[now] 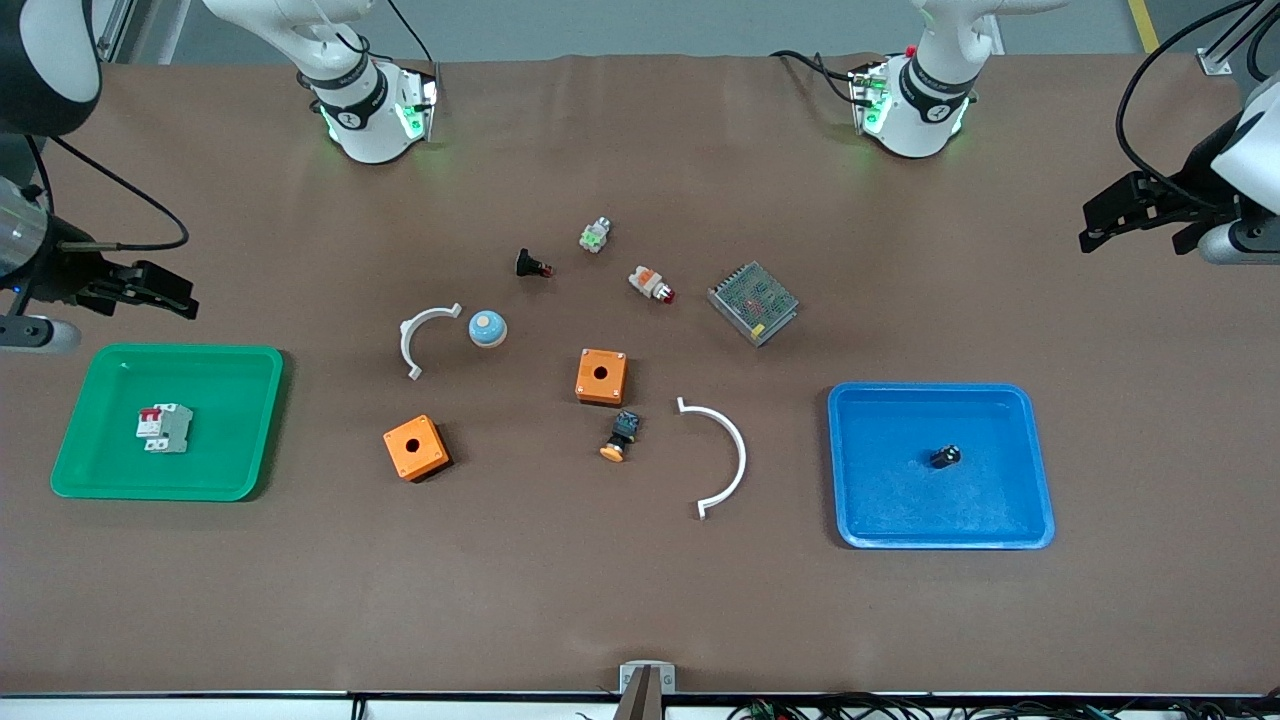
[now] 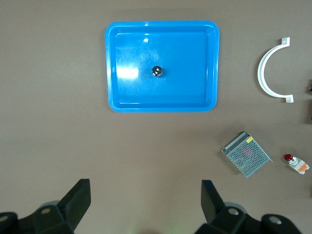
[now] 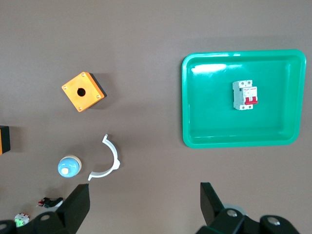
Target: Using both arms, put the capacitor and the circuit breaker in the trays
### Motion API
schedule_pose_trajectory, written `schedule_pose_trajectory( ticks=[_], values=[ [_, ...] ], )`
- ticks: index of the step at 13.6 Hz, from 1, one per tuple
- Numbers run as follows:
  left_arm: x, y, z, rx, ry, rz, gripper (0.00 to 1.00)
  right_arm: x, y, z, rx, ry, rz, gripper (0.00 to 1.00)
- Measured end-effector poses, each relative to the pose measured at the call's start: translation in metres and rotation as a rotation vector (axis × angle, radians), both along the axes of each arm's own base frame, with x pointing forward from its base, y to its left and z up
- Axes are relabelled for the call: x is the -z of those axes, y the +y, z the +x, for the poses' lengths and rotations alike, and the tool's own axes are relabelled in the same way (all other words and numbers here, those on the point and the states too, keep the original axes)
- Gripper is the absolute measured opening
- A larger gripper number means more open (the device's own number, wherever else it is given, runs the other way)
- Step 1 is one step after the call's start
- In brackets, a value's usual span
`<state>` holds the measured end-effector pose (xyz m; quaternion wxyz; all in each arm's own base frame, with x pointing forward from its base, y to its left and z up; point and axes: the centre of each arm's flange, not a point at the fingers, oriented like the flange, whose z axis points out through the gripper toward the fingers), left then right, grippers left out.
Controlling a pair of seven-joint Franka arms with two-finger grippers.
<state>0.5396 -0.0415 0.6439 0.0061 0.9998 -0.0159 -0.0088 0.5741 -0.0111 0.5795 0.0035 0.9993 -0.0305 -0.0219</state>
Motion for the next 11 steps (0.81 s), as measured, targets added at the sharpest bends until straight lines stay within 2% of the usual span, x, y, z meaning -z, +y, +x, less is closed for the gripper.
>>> schedule_pose_trajectory(
  ticks=[11],
  values=[
    [-0.005, -0.001, 0.002, 0.001, -0.025, -0.002, 1.0, -0.019, -0.005, 0.002, 0.009, -0.04, -0.001, 1.0]
  ],
)
